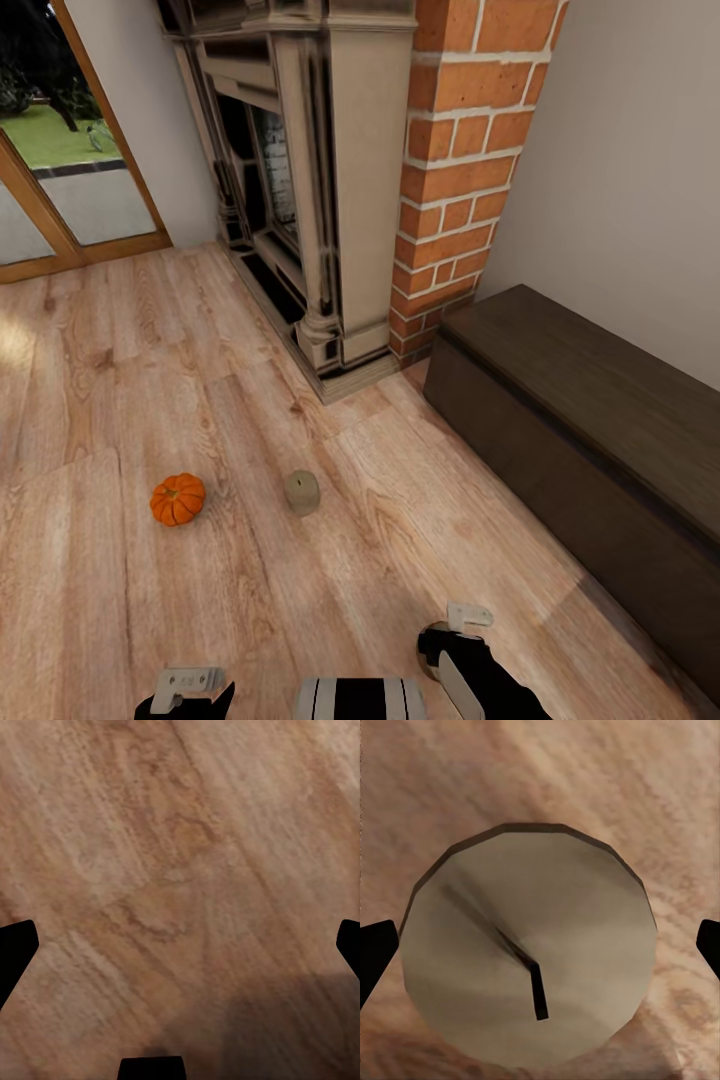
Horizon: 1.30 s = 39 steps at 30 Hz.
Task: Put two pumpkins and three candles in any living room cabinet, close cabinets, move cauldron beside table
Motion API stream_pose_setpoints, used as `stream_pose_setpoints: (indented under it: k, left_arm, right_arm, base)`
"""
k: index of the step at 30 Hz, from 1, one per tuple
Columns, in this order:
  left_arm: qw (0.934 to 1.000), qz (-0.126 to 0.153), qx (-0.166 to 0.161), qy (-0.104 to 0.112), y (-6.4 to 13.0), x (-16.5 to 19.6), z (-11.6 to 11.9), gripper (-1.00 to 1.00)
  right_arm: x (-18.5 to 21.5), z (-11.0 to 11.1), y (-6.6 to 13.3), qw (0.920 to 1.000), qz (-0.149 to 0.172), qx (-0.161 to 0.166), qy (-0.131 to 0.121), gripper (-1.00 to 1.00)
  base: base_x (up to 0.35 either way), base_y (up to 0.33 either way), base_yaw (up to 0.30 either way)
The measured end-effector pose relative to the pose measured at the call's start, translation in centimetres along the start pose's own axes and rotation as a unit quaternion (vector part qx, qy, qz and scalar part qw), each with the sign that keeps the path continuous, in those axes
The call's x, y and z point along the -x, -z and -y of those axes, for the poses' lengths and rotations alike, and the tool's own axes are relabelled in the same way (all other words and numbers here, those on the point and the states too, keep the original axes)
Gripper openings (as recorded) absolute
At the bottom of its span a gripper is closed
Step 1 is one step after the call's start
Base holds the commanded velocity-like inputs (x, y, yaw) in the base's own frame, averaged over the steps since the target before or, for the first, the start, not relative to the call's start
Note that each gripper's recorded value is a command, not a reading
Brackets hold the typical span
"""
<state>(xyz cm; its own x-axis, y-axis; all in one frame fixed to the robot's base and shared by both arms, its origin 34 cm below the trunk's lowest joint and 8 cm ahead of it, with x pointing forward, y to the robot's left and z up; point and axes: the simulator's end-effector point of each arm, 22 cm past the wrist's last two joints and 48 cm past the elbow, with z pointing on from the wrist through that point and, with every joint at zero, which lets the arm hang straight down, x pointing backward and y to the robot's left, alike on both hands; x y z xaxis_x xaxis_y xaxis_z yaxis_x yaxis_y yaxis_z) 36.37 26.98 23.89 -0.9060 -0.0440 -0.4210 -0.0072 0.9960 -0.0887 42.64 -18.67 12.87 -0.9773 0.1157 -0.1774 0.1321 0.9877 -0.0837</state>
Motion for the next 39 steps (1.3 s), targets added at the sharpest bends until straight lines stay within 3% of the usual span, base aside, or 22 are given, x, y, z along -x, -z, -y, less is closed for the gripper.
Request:
stream_pose_setpoints:
  k: [7,20,21,39]
  left_arm:
    - [1.0,-0.007,0.0,0.001,-0.3,-0.6,0.0,1.0]
    - [1.0,-0.007,0.0,0.001,-0.2,-0.5,0.0,1.0]
    - [1.0,-0.007,0.0,0.001,-0.2,-0.5,0.0,1.0]
    - [1.0,-0.008,0.0,0.001,-0.3,-0.6,-0.1,1.0]
  right_arm:
    - [-0.2,-1.0,-0.2,0.9999,-0.002,0.012,-0.009,1.0]
    - [0.2,-0.9,-0.2,0.9999,0.001,0.009,-0.009,1.0]
    - [0.2,-0.9,-0.2,0.9999,0.001,0.009,-0.009,-1.0]
    - [0.3,-0.9,-0.2,0.9999,0.003,0.01,-0.008,-1.0]
  base:
    - [0.0,0.0,0.0]
    - [0.0,0.0,0.0]
    - [0.0,0.0,0.0]
    - [0.0,0.0,0.0]
